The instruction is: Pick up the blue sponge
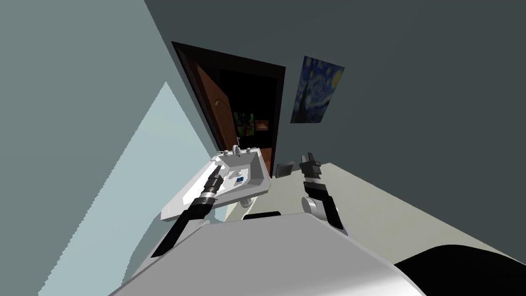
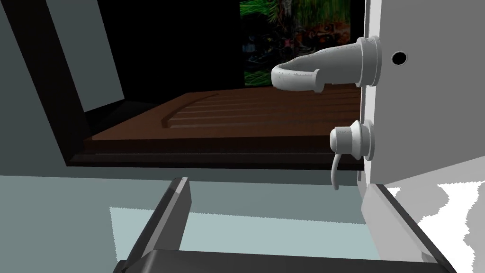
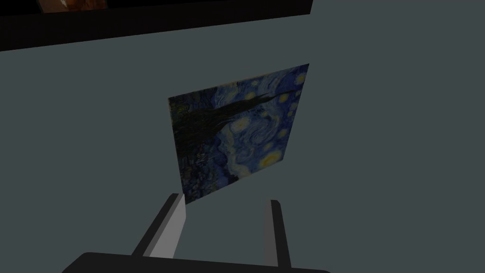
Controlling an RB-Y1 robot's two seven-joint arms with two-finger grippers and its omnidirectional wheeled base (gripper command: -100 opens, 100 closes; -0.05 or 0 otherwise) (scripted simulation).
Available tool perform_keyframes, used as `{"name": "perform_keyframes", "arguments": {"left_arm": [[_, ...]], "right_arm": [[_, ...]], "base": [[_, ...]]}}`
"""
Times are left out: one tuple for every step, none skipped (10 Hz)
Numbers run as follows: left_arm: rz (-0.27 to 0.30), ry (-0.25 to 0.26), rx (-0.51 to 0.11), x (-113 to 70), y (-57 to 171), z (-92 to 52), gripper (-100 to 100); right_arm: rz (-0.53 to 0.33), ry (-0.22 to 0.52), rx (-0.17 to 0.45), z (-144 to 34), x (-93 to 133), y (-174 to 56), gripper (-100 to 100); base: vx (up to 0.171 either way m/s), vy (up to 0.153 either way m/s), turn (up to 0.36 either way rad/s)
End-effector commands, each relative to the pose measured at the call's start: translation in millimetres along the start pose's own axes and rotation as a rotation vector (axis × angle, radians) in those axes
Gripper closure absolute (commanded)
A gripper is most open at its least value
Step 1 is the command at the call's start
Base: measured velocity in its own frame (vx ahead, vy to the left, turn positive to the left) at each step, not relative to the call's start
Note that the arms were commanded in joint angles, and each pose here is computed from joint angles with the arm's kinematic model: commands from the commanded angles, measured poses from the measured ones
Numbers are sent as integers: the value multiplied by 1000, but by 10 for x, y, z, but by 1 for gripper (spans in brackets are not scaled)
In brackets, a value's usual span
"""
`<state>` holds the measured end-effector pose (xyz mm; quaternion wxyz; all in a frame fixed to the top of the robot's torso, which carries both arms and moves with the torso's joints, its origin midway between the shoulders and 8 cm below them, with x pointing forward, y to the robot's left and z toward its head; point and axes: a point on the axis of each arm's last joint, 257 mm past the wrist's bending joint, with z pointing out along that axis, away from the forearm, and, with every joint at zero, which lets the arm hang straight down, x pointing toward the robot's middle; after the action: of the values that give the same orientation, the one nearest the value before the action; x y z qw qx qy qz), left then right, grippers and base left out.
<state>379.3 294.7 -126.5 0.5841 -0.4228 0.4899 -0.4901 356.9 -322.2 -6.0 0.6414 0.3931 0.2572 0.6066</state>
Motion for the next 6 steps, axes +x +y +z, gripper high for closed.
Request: {"name": "perform_keyframes", "arguments": {"left_arm": [[9, 22, -85, -41, 263, -62, -100], [9, 24, -98, -36, 297, -65, -100], [14, 36, -148, -63, 441, -110, -100], [14, 39, -163, -57, 480, -116, -100], [19, 51, -222, -87, 643, -173, -100], [19, 53, -231, -84, 665, -178, -100]], "right_arm": [[0, 0, 0, 0, 0, 0, 0], [0, 0, 0, 0, 0, 0, 0], [0, 0, 0, 0, 0, 0, 0], [0, 0, 0, 0, 0, 0, 0], [0, 0, 0, 0, 0, 0, 0], [0, 0, 0, 0, 0, 0, 0]], "base": [[133, -171, 102], [109, -146, 54], [98, -130, 77], [90, -103, 37], [103, -139, 60], [90, -121, 47]]}}
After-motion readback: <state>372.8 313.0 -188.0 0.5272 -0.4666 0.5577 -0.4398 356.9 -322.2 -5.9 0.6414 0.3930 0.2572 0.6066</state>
